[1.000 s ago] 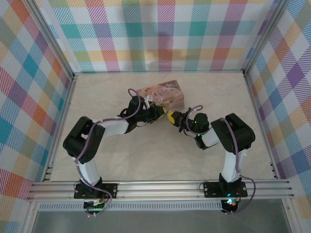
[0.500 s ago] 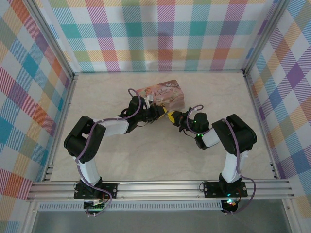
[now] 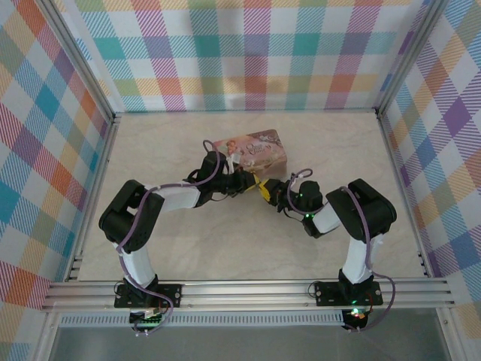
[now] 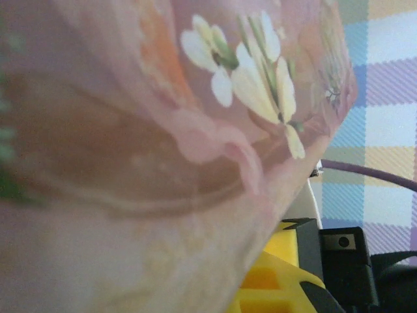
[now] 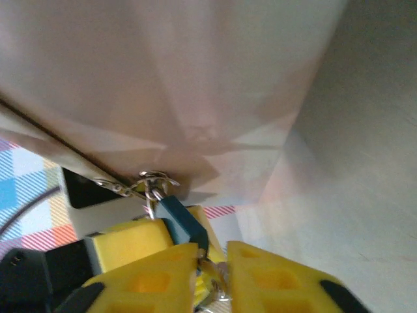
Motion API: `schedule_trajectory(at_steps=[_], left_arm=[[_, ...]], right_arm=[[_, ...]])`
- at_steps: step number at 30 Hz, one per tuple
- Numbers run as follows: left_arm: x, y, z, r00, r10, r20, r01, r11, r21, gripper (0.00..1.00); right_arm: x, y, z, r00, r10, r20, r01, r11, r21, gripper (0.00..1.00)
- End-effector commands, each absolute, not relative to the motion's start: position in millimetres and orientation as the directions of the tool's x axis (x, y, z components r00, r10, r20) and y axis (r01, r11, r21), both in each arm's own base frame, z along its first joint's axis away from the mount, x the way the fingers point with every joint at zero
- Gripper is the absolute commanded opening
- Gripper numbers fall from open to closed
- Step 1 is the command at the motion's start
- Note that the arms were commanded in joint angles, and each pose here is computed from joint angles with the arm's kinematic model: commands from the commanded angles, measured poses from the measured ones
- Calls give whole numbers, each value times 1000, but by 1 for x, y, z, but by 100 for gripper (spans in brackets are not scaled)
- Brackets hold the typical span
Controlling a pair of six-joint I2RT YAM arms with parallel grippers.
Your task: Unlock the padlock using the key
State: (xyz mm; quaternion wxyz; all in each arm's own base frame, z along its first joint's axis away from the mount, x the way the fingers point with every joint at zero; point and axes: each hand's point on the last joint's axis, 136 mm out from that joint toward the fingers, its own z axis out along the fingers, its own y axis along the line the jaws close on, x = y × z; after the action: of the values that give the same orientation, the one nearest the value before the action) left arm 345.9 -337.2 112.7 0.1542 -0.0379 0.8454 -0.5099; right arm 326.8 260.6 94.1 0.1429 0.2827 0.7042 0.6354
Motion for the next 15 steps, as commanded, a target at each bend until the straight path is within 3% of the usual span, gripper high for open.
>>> schedule_trajectory(at_steps=[1, 6, 15], left_arm=[[306, -359, 136, -976, -38, -215, 184, 391, -902, 0], [307, -357, 130, -977, -41, -211, 176, 412, -894, 0], [304, -351, 123, -978, -39, -207, 167, 453, -876, 0]], right_arm=[[311, 261, 108, -831, 551, 82, 126, 42, 991, 29], [290, 245, 92, -829, 556, 57, 134, 98, 986, 38], [257, 233, 60, -857, 514, 48, 174, 200, 964, 39]])
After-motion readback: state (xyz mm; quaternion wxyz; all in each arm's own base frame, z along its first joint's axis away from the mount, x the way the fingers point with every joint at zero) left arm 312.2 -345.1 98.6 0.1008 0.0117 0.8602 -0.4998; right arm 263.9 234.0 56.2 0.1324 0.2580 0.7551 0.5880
